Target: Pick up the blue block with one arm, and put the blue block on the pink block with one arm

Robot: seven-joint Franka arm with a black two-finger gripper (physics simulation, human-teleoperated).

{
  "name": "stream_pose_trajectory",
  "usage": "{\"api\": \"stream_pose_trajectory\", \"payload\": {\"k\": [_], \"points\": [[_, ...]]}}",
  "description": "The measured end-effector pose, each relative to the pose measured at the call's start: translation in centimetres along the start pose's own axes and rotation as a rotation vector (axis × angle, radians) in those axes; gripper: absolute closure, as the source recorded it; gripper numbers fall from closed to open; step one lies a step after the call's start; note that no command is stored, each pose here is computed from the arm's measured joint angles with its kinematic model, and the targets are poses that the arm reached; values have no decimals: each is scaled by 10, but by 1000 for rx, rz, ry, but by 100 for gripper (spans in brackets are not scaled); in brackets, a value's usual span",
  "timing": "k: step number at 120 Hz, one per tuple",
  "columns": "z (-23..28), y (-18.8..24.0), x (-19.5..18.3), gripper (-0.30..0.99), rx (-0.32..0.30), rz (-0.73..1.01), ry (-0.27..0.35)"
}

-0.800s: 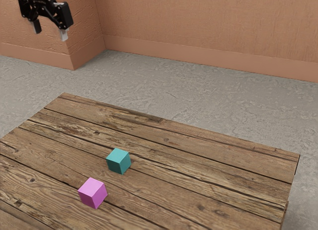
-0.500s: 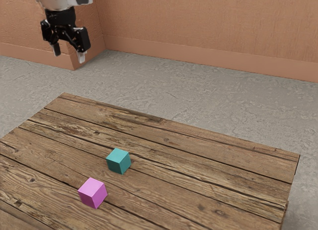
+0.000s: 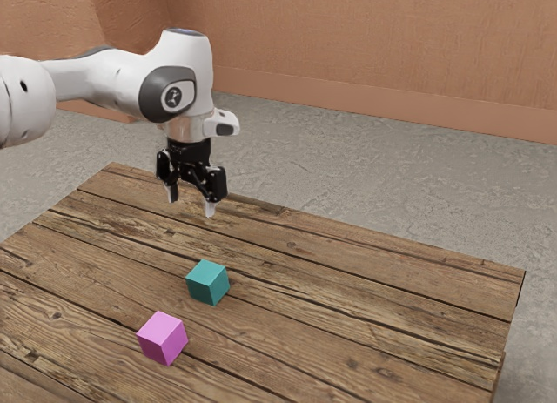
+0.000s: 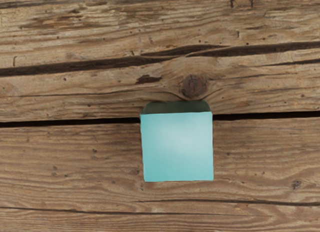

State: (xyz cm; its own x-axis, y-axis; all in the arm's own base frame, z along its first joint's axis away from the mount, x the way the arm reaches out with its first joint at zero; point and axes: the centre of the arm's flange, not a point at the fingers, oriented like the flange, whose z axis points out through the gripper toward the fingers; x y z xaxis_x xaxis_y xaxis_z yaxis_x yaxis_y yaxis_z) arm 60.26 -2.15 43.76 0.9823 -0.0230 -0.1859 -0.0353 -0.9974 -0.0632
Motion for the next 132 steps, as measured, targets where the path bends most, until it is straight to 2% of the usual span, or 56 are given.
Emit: {"api": "stream_pose_trajectory", "payload": {"k": [31, 46, 81, 125, 132], "points": [[91, 1, 19, 0, -38, -73, -55], [121, 3, 13, 0, -45, -98, -70], [141, 1, 5, 0, -45, -143, -32], [183, 5, 20, 0, -49, -173, -34], [186, 5, 21, 3, -49, -178, -34]]}}
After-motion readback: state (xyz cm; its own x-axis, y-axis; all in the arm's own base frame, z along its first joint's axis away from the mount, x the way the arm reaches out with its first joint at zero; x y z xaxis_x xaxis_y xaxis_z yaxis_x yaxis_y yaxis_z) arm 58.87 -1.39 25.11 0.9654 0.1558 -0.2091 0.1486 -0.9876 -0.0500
